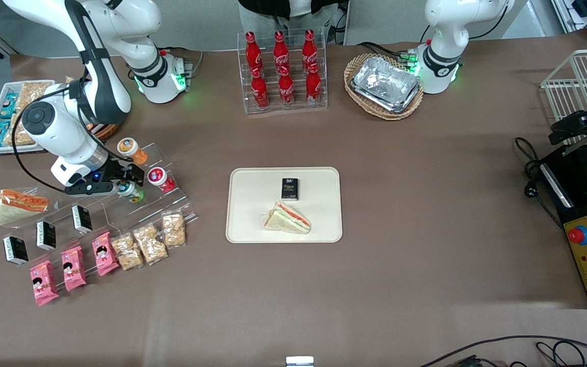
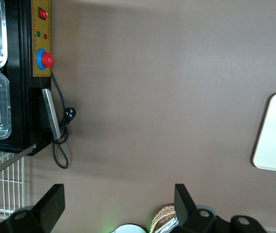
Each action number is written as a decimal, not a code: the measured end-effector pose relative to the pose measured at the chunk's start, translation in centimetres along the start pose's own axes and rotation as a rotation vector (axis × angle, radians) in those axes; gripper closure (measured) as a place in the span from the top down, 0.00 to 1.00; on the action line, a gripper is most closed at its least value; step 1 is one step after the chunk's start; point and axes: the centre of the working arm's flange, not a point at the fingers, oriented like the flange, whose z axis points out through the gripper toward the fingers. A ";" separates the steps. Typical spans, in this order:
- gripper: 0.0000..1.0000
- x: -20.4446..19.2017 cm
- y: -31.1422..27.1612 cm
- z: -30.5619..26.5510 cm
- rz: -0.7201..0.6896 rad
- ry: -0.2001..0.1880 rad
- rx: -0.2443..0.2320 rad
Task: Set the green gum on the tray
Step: 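Lower the right gripper and close it on the green gum canister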
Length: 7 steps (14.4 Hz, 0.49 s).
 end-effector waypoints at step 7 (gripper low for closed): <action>0.74 -0.2 0.3 1.0 0.006 -0.003 -0.001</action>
